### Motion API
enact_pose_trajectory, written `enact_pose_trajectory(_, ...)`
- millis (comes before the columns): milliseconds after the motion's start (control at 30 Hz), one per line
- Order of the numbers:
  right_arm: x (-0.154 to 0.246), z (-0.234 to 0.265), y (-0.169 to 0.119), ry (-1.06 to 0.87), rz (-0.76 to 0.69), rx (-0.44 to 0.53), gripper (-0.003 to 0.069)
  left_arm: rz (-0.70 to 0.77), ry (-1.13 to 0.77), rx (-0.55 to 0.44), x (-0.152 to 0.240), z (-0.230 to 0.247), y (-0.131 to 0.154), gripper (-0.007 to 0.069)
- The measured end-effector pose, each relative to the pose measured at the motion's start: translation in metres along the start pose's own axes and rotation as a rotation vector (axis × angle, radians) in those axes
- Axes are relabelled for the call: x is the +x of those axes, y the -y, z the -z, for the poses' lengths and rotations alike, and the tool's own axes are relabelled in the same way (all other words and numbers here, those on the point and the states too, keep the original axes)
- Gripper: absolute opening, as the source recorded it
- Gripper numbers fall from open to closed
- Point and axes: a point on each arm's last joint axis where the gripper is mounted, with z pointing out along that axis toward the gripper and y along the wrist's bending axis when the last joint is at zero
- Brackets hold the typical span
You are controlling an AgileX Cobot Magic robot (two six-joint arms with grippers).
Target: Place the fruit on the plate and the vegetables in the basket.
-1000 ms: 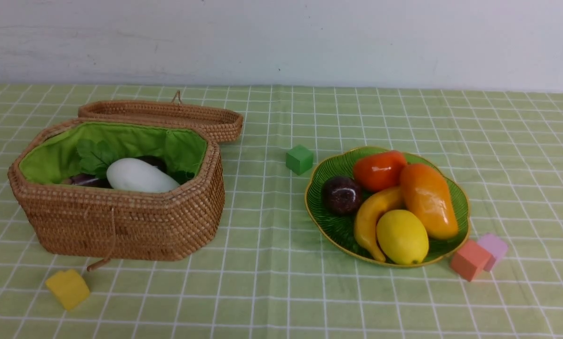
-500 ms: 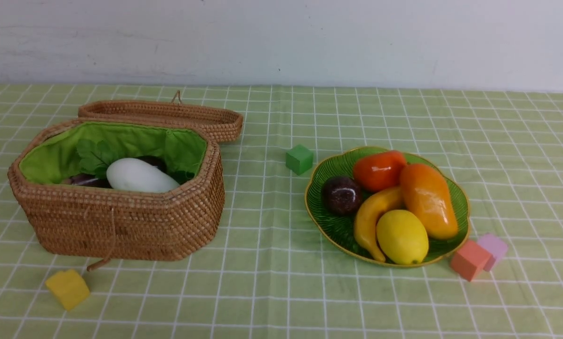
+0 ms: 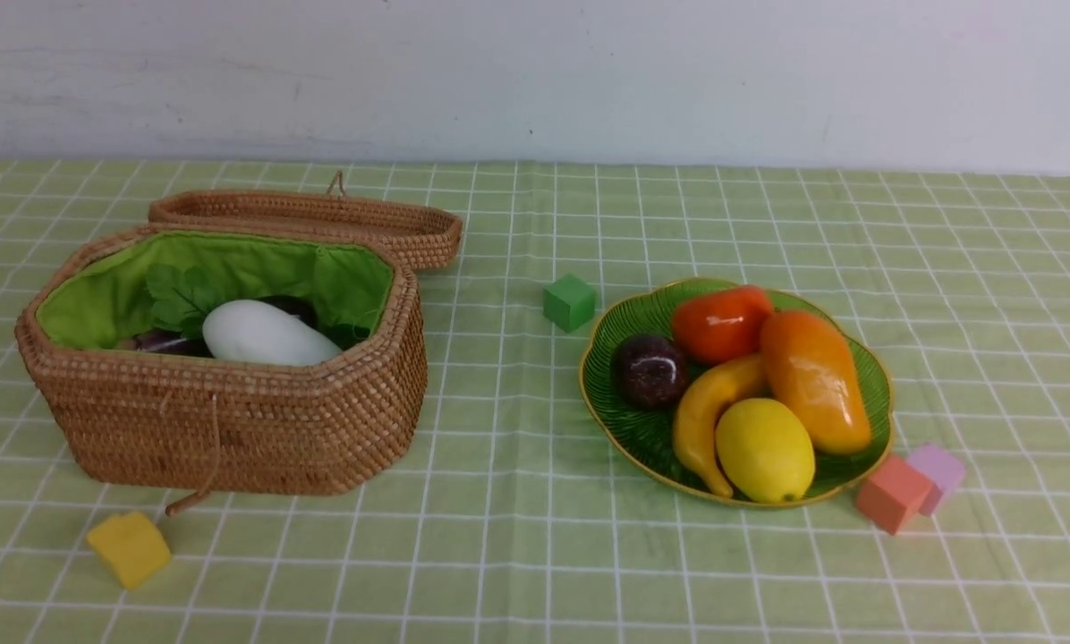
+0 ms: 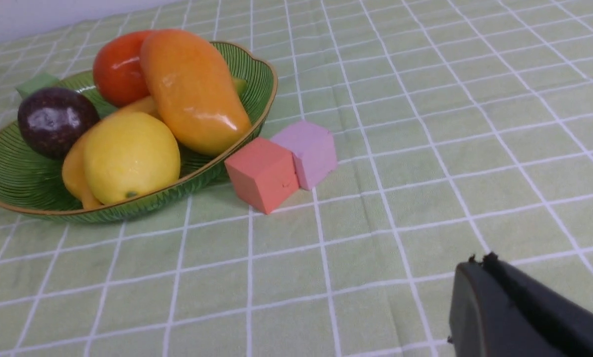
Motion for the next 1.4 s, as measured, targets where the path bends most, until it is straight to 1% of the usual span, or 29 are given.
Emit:
enact_pose_trajectory(933, 0.0, 0.0, 0.0, -0.012, -0.01, -0.001, -0.0008, 0.0, 0.001, 0.0, 0.0, 0.0, 0.0, -0.0013)
enact_pose_trajectory(1000, 0.0, 0.0, 0.0, -0.012, -0.01, -0.001, -0.0008, -0.025, 0.004, -0.013, 0.0, 0.0, -0.001, -0.0013)
enact_pose_trajectory(1067, 0.0, 0.0, 0.0, -0.012, -0.01, -0.001, -0.0008, -0.027, 0.013, -0.066, -0.001, 0.0, -0.004, -0.0013)
enact_pose_trajectory(1100, 0.0, 0.0, 0.0, -0.012, -0.01, -0.001, -0.0007, -0.011, 0.022, -0.122, -0.001, 0.0, -0.007, -0.0013)
enact_pose_trajectory(1133, 0.0, 0.0, 0.0, -0.012, -0.01, -0.001, -0.0006, 0.001, 0.029, -0.155, -0.002, 0.001, -0.009, -0.0013)
enact_pose_trajectory(1233, 0.0, 0.0, 0.0, -0.012, -0.01, -0.001, -0.0002, 0.075, 0.063, -0.354, 0.0, 0.003, -0.02, -0.0013)
enact_pose_trajectory(1267, 0.0, 0.0, 0.0, -0.012, -0.01, -0.001, -0.0001, 0.102, 0.066, -0.414, 0.004, 0.003, -0.024, -0.0013)
enact_pose_trajectory(1300, 0.0, 0.0, 0.0, -0.012, -0.01, -0.001, -0.0001, 0.107, 0.065, -0.425, 0.005, 0.003, -0.025, -0.0013)
enact_pose_trajectory(1333, 0.0, 0.0, 0.0, -0.013, -0.01, -0.001, 0.0, 0.146, 0.059, -0.503, 0.016, 0.003, -0.031, -0.0013)
enact_pose_trajectory(1367, 0.0, 0.0, 0.0, -0.013, -0.01, -0.001, 0.0, 0.149, 0.058, -0.511, 0.017, 0.003, -0.031, -0.0013)
enact_pose_trajectory(1400, 0.0, 0.0, 0.0, -0.013, -0.01, -0.001, 0.0001, 0.171, 0.05, -0.563, 0.031, 0.004, -0.035, -0.0013)
